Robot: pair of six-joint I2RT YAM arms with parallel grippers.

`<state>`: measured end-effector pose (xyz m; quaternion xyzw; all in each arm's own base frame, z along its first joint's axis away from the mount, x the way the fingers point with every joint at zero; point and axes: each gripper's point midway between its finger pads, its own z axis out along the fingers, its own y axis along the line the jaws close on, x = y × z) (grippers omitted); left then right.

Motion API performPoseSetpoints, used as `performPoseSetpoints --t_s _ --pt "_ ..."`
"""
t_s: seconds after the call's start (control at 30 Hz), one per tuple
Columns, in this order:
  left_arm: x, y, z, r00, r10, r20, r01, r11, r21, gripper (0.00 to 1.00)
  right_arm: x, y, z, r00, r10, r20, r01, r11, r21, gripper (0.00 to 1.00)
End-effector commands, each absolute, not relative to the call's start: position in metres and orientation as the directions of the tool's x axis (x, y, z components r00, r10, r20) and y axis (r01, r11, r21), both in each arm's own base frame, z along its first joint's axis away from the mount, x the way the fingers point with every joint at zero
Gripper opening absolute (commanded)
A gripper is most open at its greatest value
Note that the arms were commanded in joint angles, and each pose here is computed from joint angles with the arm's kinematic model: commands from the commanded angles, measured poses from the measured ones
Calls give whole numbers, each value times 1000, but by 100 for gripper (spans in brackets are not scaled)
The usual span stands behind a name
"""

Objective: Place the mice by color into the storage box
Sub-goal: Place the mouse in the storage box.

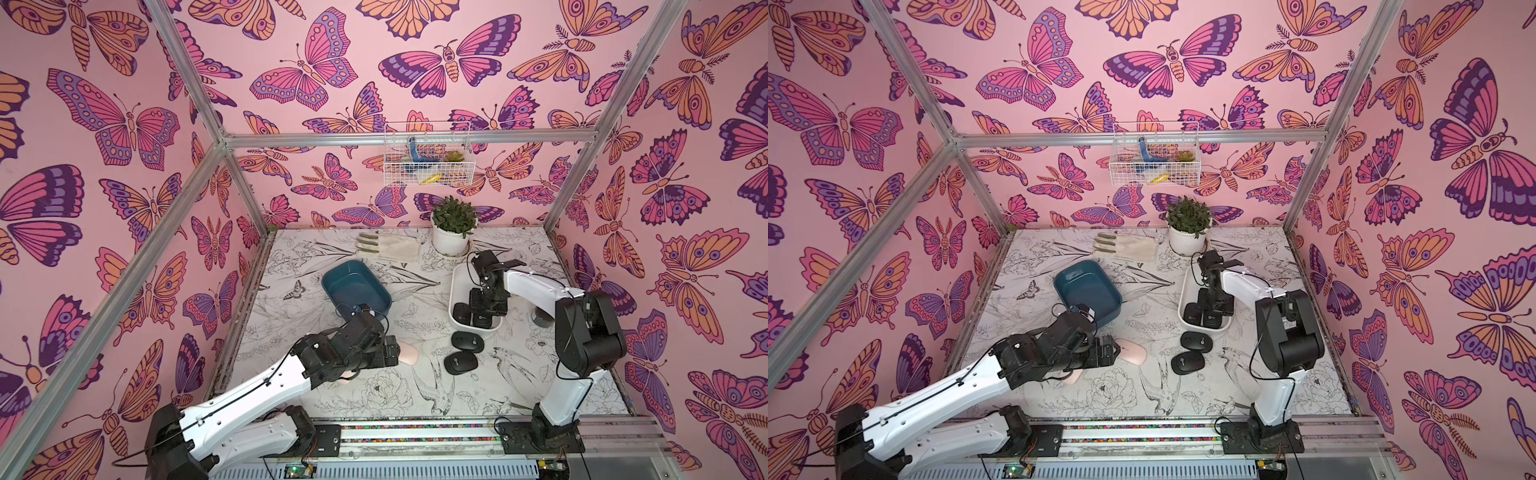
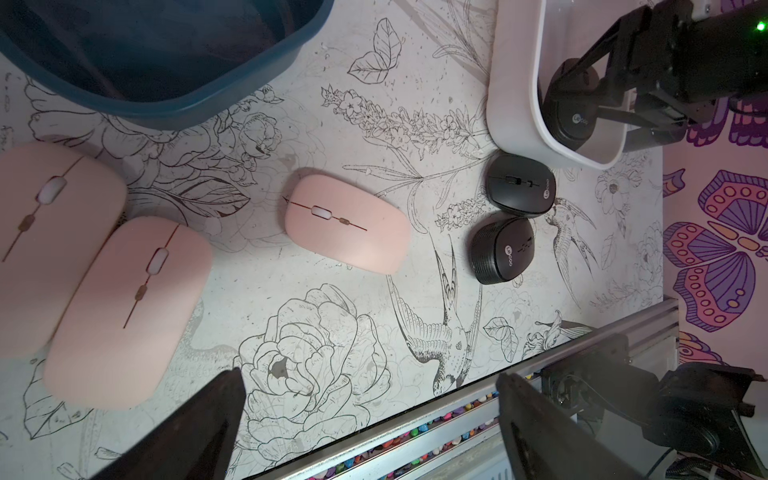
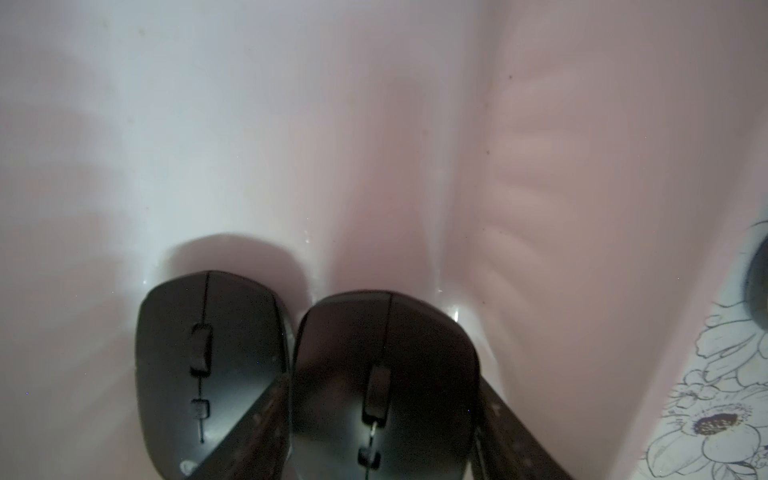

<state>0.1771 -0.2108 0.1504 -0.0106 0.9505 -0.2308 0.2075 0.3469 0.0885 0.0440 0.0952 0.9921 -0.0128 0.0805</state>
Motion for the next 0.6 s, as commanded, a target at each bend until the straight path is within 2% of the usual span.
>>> performPoseSetpoints --t_s 0.0,0.17,0.3,0.43,0.57 --pt "175 -208 151 -914 -113 -389 73 898 -434 99 345 89 50 -962 211 -174 212 977 12 72" --pt "174 -207 152 -913 -112 -391 77 897 -436 99 341 91 69 -955 216 -203 210 976 49 77" --pt "173 -206 153 -911 -110 -397 81 896 -436 99 327 105 105 -935 232 -268 193 967 165 77" --pt "173 -205 152 -910 -105 -401 86 898 -431 99 282 133 134 -933 196 -302 119 959 256 79" --pt "174 -205 151 -911 -104 -400 84 901 -426 99 225 160 115 -938 227 -263 125 927 352 80"
